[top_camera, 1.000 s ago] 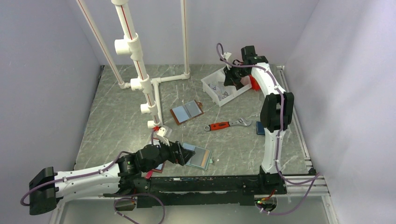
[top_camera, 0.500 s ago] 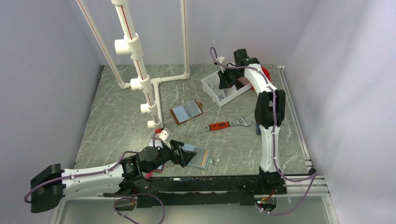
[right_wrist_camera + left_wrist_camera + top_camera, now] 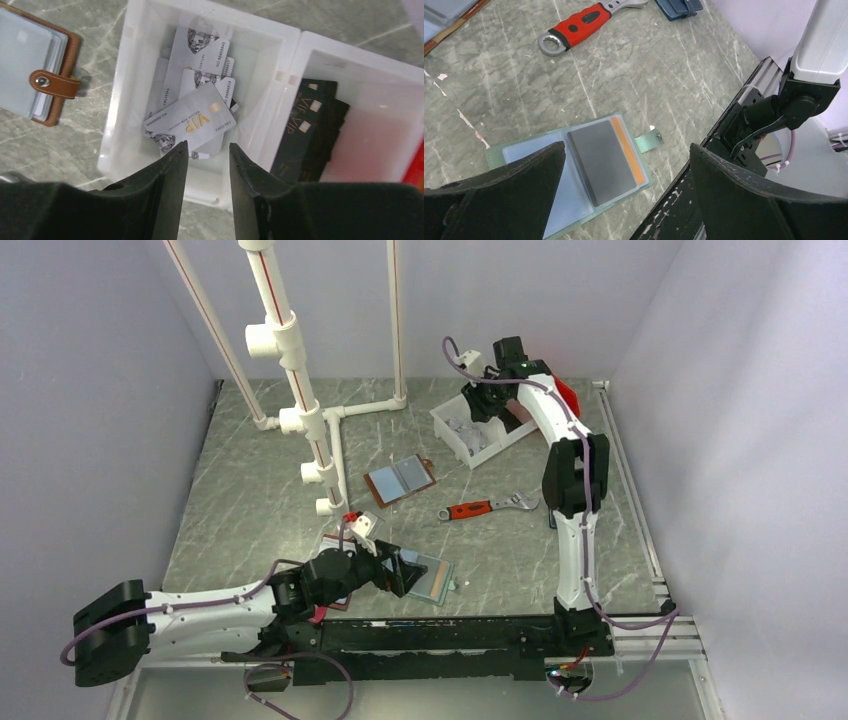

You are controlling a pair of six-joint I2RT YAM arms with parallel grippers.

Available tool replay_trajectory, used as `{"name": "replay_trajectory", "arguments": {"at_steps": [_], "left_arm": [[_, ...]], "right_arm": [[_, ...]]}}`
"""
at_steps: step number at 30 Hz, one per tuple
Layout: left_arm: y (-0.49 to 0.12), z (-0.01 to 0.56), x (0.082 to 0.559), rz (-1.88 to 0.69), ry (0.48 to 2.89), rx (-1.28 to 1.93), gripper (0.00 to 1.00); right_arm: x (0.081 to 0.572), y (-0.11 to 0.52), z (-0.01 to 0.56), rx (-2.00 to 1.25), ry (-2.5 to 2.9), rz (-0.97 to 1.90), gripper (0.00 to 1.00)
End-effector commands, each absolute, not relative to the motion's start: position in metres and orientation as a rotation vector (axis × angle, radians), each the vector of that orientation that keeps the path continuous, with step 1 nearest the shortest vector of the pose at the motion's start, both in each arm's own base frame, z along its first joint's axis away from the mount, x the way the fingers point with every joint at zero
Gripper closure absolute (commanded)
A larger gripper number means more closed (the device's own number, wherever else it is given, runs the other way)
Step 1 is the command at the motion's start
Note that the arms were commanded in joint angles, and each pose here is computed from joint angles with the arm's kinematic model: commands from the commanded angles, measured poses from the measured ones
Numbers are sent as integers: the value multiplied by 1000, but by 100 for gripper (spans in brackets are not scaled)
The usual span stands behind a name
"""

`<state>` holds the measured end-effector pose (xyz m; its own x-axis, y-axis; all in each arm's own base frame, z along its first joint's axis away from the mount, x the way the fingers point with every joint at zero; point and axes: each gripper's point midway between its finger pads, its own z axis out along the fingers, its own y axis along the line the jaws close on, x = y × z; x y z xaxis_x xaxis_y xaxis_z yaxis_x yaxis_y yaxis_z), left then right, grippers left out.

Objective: Take the credit cards out of the card holder
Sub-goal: Place the credit card in the storage box, then remove the credit card from the card holder.

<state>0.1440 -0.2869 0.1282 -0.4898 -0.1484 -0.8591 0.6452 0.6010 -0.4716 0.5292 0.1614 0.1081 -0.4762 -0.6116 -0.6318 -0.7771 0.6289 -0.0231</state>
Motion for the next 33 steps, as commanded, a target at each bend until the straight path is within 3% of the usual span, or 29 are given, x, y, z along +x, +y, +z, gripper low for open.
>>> {"name": "replay_trajectory", "arguments": {"at_steps": [1,12,17,20,25,33], "left_arm": [[-296,146,145,-1066,1883,324,0],[-289,133,131,-1102,2146,112,1],[-288,133,131,-1128,2183,11,0],[-288,131,132,-1136,2204,-56,1],[-289,126,130,-1125,2248,-86,0],[-292,116,123,-1087,2316,-11,1]], "right_arm": [[519,158,218,-992,2064,261,60],[350,183,258,-1156,1855,679,54],[291,178,244,-1222,1721,689,45],[269,173,236,-1235,1651,669,38],[240,172,209,-1211,1640,784,35],[236,160,194,-1113,1627,848,31]]}}
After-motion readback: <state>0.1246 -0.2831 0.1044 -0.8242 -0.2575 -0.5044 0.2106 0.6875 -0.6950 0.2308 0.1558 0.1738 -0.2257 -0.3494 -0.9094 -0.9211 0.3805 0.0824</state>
